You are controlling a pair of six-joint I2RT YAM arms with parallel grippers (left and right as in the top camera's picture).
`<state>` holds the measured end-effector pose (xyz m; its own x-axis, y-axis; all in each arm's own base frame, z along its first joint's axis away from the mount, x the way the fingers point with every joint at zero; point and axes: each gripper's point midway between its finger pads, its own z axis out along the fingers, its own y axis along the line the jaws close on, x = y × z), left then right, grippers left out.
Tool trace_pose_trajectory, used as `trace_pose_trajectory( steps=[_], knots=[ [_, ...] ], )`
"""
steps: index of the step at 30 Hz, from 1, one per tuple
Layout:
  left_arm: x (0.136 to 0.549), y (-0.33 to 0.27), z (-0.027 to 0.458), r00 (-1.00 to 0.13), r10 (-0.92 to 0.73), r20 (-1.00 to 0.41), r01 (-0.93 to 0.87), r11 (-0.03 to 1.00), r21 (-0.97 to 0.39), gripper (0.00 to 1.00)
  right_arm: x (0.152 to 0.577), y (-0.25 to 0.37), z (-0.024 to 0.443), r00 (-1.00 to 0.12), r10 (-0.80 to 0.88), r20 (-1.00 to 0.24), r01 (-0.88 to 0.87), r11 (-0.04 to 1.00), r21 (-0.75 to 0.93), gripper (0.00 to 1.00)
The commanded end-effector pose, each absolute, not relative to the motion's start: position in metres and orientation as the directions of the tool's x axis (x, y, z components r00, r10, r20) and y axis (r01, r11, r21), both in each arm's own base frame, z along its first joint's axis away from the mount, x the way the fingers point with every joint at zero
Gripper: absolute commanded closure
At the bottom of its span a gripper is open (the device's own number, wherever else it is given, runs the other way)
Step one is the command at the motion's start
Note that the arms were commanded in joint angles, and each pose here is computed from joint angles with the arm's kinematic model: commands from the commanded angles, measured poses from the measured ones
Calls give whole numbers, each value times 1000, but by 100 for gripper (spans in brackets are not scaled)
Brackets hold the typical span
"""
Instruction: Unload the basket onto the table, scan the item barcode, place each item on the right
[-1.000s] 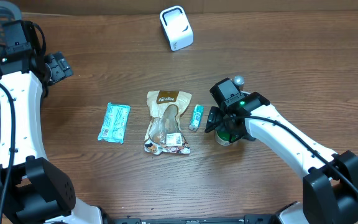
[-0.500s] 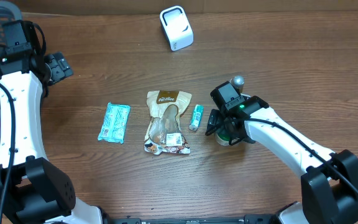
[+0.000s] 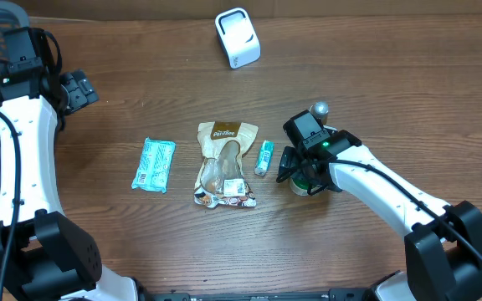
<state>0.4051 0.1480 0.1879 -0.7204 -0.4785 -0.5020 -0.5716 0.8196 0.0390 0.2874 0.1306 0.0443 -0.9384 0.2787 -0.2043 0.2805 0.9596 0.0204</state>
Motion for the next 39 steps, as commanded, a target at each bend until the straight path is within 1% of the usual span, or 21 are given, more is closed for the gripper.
trace_pose_trajectory(
  steps=[1, 8, 12, 15, 18, 21, 26, 29, 33, 39],
  knots=[
    [406, 155, 199, -706, -470, -530, -577, 815, 45, 1, 290, 124, 43, -932, 285, -225, 293, 956, -5, 2],
    [406, 155, 199, -706, -470, -530, -577, 815, 45, 0, 289, 124, 39, -934, 284, -215, 293, 956, -12, 3],
    [406, 155, 199, -706, -470, -530, -577, 816, 45, 1, 285, 127, 27, -944, 282, -173, 289, 957, -17, 5],
    [406, 155, 199, -706, -470, -530, -577, 816, 45, 0, 284, 128, 19, -948, 281, -152, 287, 958, -25, 12],
    [406, 155, 199, -706, -470, -530, -577, 815, 45, 1, 284, 128, 19, -948, 281, -152, 287, 957, -25, 22],
    [406, 155, 199, -706, -470, -530, -577, 815, 45, 0, 283, 128, 19, -948, 279, -149, 287, 958, -29, 28],
    [406, 155, 199, -706, -470, -530, -577, 815, 45, 1, 278, 127, 21, -952, 278, -129, 285, 958, -39, 29],
    [406, 155, 199, -706, -470, -530, -577, 815, 45, 0, 274, 133, 23, -958, 274, -91, 276, 961, -12, 29],
    [406, 155, 199, -706, -470, -530, -577, 815, 45, 0, 270, 149, 25, -974, 225, -37, 223, 973, 61, 30],
    [406, 155, 199, -706, -470, -530, -577, 816, 45, 1, 267, 154, 25, -974, 224, -18, 222, 972, 84, 30]
  ],
)
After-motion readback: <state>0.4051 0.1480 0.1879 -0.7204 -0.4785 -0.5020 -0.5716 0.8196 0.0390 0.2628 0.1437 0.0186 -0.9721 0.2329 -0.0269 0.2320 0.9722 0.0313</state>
